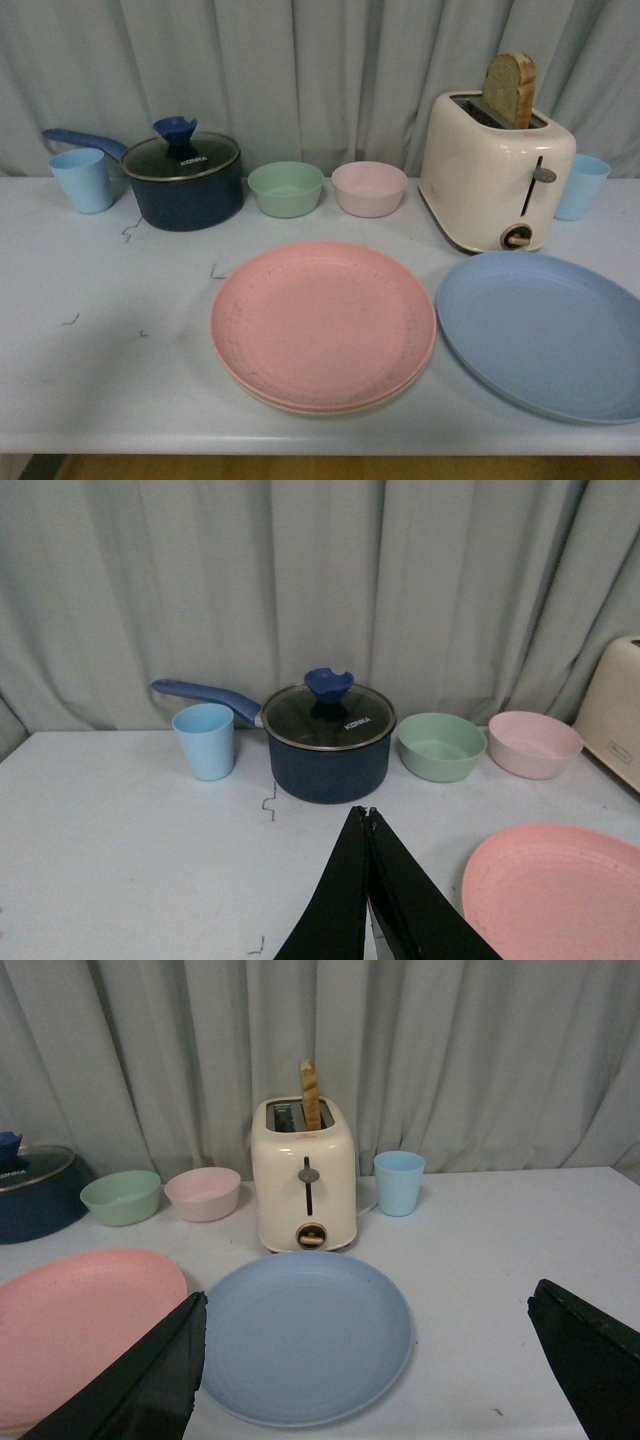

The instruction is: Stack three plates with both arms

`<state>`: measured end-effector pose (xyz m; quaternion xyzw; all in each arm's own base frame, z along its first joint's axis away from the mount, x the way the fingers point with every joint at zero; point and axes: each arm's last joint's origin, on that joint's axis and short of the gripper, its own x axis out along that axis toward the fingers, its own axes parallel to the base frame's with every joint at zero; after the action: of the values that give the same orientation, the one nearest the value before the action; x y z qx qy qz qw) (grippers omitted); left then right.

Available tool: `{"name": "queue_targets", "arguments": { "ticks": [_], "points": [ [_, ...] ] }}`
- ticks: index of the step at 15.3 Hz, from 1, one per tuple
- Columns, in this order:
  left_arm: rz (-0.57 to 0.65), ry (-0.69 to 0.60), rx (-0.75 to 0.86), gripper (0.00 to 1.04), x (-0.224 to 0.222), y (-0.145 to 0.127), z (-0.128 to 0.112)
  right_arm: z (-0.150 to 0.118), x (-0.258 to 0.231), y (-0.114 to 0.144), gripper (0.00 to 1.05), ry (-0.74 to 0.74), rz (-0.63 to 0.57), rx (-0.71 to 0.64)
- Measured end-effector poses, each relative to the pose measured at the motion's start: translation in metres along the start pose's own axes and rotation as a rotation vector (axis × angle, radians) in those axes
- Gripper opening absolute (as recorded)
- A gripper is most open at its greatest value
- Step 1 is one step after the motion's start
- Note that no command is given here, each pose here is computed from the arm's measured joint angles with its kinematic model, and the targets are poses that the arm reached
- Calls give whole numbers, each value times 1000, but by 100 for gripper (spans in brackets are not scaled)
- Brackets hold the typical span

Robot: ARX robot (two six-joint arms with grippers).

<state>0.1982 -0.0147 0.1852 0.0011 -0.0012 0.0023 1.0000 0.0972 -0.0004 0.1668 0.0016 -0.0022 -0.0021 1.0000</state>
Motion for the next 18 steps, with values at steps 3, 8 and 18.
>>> {"name": "queue_targets", "arguments": {
  "ticks": [3,8,18],
  "points": [
    [3,26,0,2,-23,15,-11,0,0,0,98,0,0,0],
    [-7,47,-1,2,-49,15,-28,0,0,0,98,0,0,0],
    [-6,-8,-1,2,-77,15,-15,0,0,0,98,0,0,0]
  ]
}}
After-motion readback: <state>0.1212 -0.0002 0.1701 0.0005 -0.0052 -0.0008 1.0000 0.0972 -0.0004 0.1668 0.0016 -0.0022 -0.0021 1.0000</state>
